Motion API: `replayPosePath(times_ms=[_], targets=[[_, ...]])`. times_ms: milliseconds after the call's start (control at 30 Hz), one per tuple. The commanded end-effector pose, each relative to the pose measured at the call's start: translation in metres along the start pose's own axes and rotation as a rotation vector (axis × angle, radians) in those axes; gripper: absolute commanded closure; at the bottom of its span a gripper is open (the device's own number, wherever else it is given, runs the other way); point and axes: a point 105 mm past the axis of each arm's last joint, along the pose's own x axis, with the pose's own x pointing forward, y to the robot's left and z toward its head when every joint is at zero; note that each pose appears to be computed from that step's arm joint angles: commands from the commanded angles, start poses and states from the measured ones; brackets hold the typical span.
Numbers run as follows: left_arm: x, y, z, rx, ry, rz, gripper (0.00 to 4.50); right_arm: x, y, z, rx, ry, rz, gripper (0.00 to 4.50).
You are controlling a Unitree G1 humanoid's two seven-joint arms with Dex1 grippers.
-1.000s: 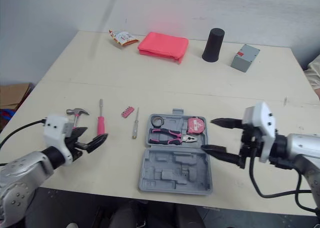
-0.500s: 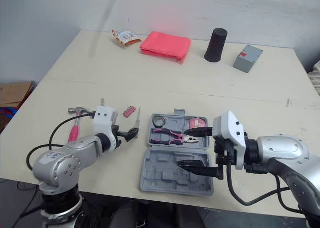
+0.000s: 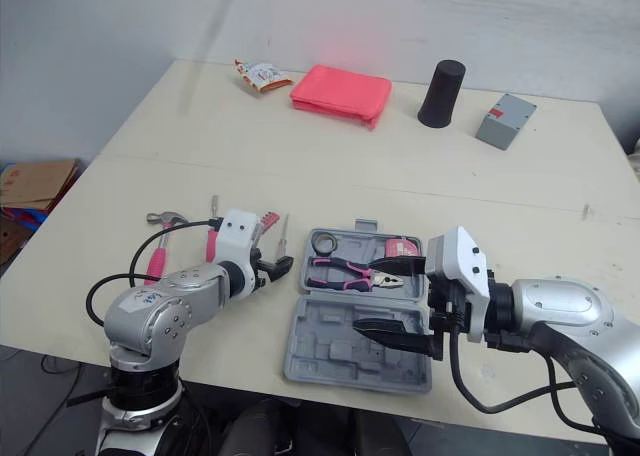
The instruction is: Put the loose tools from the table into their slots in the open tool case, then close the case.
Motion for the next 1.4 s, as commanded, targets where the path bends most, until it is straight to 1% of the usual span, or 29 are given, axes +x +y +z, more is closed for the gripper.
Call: replayPosePath(times_ms=[33, 167, 367, 467, 567, 600, 733, 867, 900, 1067, 1133, 1200, 1400], targets=[[0.006, -0.006, -0.017, -0.029, 0.073, -0.029, 2.67, 0.001, 0.003, 0.008, -0.039, -0.022, 0.006, 0.0], [0.006, -0.001, -0.017, -0.054, 0.07, -0.011, 4.44, 0.0, 0.001, 0.011, -0.046, -0.028, 0.0, 0.0], [-0.001, 0.005, -0.014, -0.06, 0.058, 0.013, 4.48, -0.003, -0.005, 0.011, -0.054, -0.027, -0.022, 0.0], [-0.01, 0.01, -0.007, -0.016, 0.027, -0.006, 4.48, -0.003, -0.01, 0.014, -0.06, -0.035, -0.036, 0.0], [-0.027, 0.004, 0.003, 0.116, -0.036, -0.117, 4.48, -0.003, -0.012, 0.016, -0.06, -0.039, -0.038, 0.0], [-0.036, -0.002, 0.008, 0.18, -0.059, -0.189, 4.48, -0.003, -0.013, 0.016, -0.06, -0.039, -0.036, 0.0], [-0.062, -0.006, 0.019, 0.335, -0.083, -0.345, 4.48, -0.003, -0.012, 0.015, -0.04, -0.021, -0.015, 0.0], [-0.083, -0.015, 0.021, 0.517, -0.013, -0.537, 4.48, -0.007, -0.006, 0.009, -0.004, 0.022, 0.031, 0.0], [-0.085, -0.016, 0.021, 0.535, -0.001, -0.56, 4.48, -0.008, -0.007, 0.009, 0.002, 0.026, 0.03, 0.0], [-0.092, -0.035, 0.019, 0.638, 0.145, -0.778, 4.48, -0.014, 0.0, -0.005, 0.04, 0.089, 0.05, 0.0], [-0.09, -0.039, 0.019, 0.667, 0.203, -0.825, 4.48, -0.015, 0.003, -0.01, 0.052, 0.099, 0.045, 0.0], [-0.084, -0.043, 0.021, 0.709, 0.236, -0.843, 4.48, -0.016, 0.004, -0.012, 0.06, 0.103, 0.035, 0.0], [-0.066, -0.055, 0.022, 0.79, 0.294, -0.889, 4.48, -0.02, 0.003, -0.017, 0.05, 0.119, -0.013, 0.0]])
